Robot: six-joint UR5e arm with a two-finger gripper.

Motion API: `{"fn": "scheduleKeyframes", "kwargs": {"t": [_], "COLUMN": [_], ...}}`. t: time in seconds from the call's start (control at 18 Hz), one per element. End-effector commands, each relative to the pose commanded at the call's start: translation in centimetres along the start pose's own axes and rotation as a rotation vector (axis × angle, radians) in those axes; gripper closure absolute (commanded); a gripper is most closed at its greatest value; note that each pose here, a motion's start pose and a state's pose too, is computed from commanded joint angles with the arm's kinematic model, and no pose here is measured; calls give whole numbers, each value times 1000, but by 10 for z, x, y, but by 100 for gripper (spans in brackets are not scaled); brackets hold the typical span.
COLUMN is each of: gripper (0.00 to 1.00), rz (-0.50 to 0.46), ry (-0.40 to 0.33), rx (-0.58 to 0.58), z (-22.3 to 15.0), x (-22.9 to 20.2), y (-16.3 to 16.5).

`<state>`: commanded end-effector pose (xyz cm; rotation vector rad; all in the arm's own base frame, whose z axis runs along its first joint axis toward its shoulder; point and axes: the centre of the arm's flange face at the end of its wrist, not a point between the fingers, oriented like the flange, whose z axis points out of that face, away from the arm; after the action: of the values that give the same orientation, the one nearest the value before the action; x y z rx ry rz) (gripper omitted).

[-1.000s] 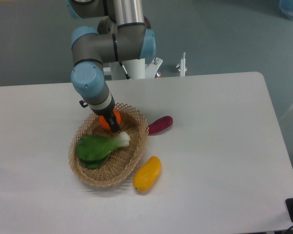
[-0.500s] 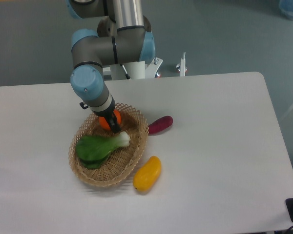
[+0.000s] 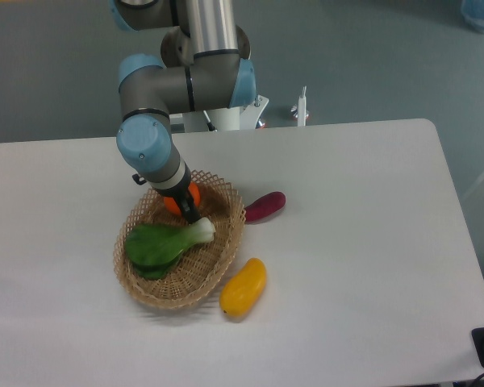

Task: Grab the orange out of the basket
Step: 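Position the gripper fingers around the orange and descend onto it, then close the gripper on the orange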

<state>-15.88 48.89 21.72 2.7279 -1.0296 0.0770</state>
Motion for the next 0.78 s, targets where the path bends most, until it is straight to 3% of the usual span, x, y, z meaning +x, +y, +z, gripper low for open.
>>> {"fn": "scheduleKeyframes", "kwargs": {"t": [0.17,0.78], "gripper": [10,11], "rz": [2,10], "ry": [1,3], "rx": [-2,-13], "z": [0,3], "x": [0,-5], "y": [0,-3]}}
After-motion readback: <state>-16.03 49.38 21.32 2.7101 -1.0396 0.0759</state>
